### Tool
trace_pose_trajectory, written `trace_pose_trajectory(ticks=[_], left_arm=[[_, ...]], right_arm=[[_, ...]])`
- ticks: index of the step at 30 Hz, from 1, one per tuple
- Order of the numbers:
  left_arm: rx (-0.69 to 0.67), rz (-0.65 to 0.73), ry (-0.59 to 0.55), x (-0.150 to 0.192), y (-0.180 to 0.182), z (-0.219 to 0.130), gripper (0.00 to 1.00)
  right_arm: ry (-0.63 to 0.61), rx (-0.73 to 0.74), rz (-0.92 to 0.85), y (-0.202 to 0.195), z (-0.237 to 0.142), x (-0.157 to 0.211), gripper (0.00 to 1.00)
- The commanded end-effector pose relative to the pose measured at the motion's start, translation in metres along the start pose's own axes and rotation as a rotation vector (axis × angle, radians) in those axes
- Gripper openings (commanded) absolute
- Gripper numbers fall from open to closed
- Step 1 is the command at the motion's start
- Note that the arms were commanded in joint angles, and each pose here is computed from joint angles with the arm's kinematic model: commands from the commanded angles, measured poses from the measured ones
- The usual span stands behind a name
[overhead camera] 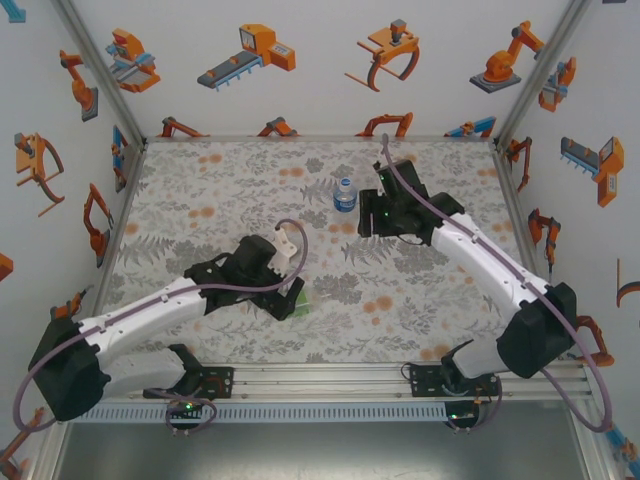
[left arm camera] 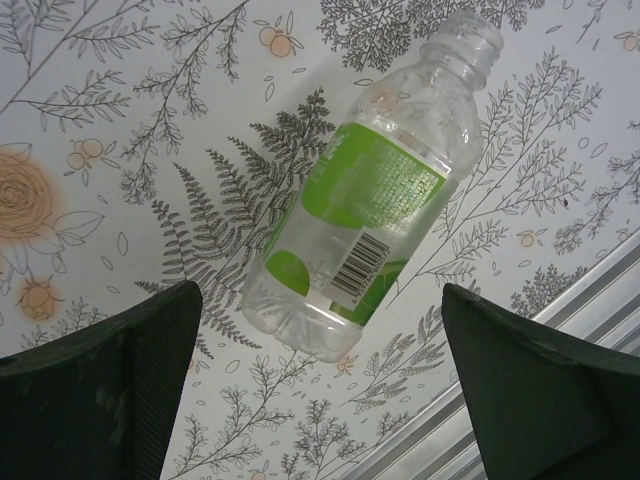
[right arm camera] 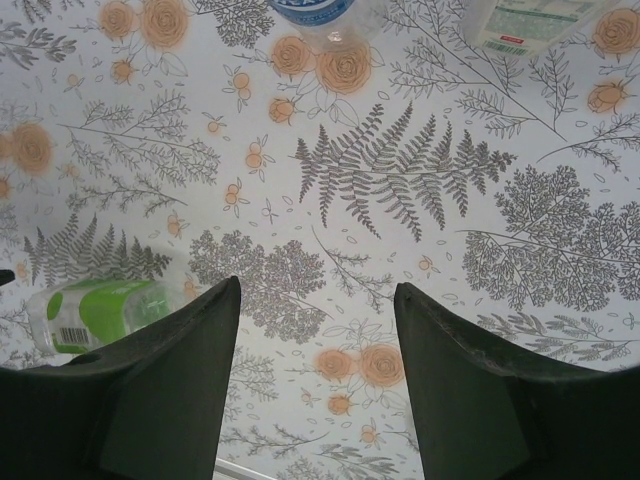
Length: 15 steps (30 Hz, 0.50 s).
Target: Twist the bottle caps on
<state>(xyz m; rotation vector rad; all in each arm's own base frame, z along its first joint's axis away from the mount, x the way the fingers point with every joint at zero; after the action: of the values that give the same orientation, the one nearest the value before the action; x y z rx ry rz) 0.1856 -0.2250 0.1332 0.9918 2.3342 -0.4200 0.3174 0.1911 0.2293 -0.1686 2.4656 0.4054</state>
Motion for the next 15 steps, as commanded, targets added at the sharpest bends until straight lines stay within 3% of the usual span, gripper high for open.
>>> trace_pose_trajectory(ticks=[1,8,15], left_arm=[[-0.022,-0.032,0.014,0.0,-0.001,0.01,0.97],[-0.043,-0.048,0.087,0.005,-0.006,0.033,0.99],[-0.059,-0.073,0.116,0.006,-0.011,0.051,0.85]], right_arm=[[-0.026,-0.029,0.021,0.004,-0.005,0.001,0.59],[-0.019,-0.031,0.028,0.0,-0.004,0.012,0.59],[-0.014,-0.031,0.031,-0.004,-0.006,0.021,0.6]])
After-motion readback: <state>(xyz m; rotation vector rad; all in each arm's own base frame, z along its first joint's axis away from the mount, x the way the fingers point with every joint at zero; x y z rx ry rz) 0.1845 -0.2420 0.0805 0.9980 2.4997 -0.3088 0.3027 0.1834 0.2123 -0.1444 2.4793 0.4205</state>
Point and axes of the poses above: each hand's point on the last joint's axis, 136 mm out from that joint toward the fingers, its own z axis out along the fingers, its own y axis along the line the jaws close on, x = y × z, the point moved 3 cm from there along -z, back along the fingers, and after that the axes turned 3 degrees about z, right-handed, at the moved point
